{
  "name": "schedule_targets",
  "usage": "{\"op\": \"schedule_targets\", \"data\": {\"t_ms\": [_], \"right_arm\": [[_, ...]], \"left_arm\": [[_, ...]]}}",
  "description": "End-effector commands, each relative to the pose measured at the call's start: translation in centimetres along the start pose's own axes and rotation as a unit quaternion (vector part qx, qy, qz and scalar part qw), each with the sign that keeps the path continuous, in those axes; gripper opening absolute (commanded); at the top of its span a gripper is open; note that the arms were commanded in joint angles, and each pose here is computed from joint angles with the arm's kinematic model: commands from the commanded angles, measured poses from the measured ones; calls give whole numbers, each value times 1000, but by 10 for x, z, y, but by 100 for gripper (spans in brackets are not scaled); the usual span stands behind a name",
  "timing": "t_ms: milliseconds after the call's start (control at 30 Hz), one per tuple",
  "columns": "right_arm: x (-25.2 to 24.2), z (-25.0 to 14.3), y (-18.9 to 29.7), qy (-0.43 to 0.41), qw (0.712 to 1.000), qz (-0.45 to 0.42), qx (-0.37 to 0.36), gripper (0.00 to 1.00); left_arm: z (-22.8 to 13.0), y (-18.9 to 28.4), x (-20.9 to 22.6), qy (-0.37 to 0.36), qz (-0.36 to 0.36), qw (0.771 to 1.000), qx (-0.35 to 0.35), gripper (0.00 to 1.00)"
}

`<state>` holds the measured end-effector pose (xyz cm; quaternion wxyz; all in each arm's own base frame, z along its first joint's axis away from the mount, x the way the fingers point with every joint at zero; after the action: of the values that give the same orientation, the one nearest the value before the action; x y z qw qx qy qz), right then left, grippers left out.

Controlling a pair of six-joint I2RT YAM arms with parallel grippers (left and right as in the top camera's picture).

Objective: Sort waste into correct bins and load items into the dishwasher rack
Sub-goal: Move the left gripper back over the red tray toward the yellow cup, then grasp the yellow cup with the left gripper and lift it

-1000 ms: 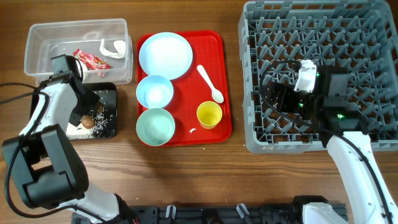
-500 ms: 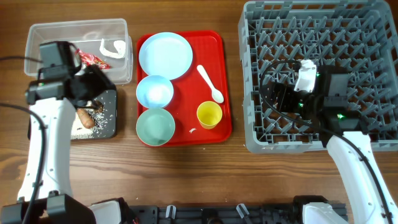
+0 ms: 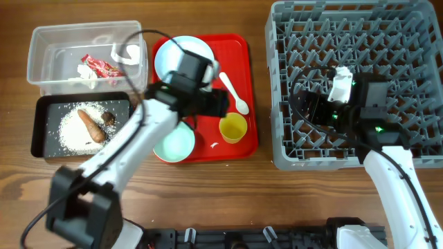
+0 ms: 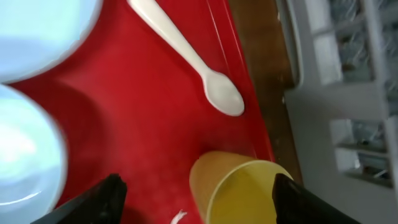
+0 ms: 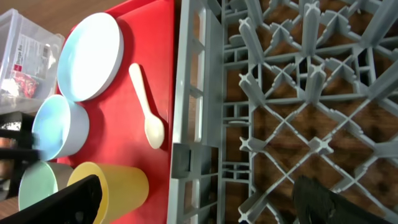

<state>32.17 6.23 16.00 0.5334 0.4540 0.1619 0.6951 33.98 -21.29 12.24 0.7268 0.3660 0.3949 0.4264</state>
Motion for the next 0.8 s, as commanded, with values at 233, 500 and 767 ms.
{"op": "schedule_targets", "data": {"t_ms": [233, 500, 767], "right_arm": [[7, 4, 2, -2, 1000, 10, 0, 100], [7, 4, 2, -2, 1000, 10, 0, 100], [7, 4, 2, -2, 1000, 10, 1, 100]], "left_arm": [[-27, -33, -6, -27, 16, 997, 63, 54], [-38, -35, -11, -21, 10, 996, 81, 17], [-44, -43, -10, -12, 6, 995, 97, 12]]}}
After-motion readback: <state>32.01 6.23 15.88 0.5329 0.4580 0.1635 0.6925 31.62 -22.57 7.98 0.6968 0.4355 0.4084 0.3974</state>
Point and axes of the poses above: each gripper's point midway between its finger pads, its own y axis back along the fingers, its own x axis along the line the jaws close on, z = x × y, the point moved 1 cm from there along y, back along the fingers, and after that the axes turned 3 degrees about -y, right-handed, at the moved point
